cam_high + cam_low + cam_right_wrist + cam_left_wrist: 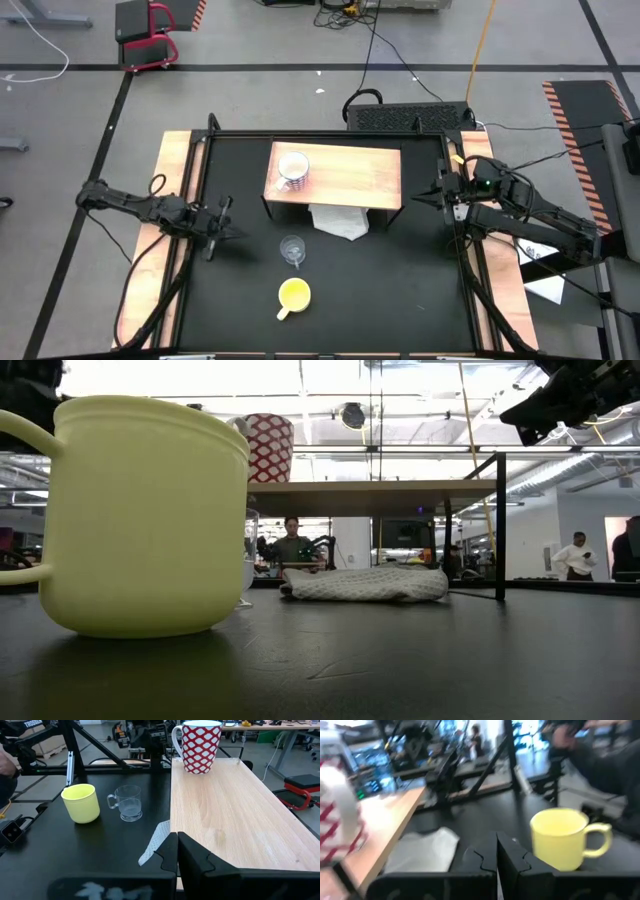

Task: Stack small to large cups/mugs on shelf
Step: Put the yellow mug on the shelf

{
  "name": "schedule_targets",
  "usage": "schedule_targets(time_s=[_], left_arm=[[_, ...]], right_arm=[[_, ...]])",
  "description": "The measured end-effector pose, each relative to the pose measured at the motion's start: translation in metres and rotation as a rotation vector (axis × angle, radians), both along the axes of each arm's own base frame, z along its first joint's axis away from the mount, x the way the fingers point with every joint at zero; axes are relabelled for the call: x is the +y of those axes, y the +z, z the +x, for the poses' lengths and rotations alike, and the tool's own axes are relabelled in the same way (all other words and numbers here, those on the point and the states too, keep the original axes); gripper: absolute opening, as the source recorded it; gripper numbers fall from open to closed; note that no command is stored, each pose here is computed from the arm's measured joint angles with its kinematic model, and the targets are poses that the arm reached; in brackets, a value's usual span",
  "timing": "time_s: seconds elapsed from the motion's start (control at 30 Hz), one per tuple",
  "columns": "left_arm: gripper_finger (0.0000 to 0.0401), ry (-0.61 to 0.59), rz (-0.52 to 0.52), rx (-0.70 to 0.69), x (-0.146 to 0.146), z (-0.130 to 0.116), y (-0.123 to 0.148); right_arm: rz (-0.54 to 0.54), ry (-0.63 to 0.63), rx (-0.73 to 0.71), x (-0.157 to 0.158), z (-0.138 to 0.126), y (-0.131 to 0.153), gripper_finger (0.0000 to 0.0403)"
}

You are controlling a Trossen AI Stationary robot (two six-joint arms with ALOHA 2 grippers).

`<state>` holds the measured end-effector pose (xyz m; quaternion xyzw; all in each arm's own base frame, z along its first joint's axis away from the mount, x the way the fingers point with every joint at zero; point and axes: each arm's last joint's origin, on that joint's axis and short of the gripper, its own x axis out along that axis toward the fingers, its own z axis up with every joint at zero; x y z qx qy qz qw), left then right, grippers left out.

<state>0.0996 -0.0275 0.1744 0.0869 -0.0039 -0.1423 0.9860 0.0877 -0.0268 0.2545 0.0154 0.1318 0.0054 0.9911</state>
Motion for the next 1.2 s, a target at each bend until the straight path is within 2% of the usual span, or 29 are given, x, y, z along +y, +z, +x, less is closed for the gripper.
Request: schedule_targets(time_s=[0.17,0.43,0.8,0.97,1.2], left_arm=[[0.0001,-0.032,-0.058,-0.042,-0.001,0.002,0.006],[0.0000,-0.034,-0.076,-0.016,-0.004,0.013,0.015],[0.0000,-0.061,0.004,0.076,-0.016,0.040,0.039],[0.0000,-0.140,0.038,0.075,-0.026,0.049,0.036],[0.0000,-0.195,-0.028,0.018,-0.038,0.059,0.038]], right_arm=[[0.000,0.000,0.000,0.000,0.000,0.000,0.0000],[0.000,0.000,0.000,0.000,0.000,0.000,0.0000],[0.000,0.000,0.001,0.000,0.000,0.000,0.0000],[0.000,0.000,0.001,0.000,0.000,0.000,0.0000],[0.001,0.000,0.002,0.000,0.000,0.000,0.0000]])
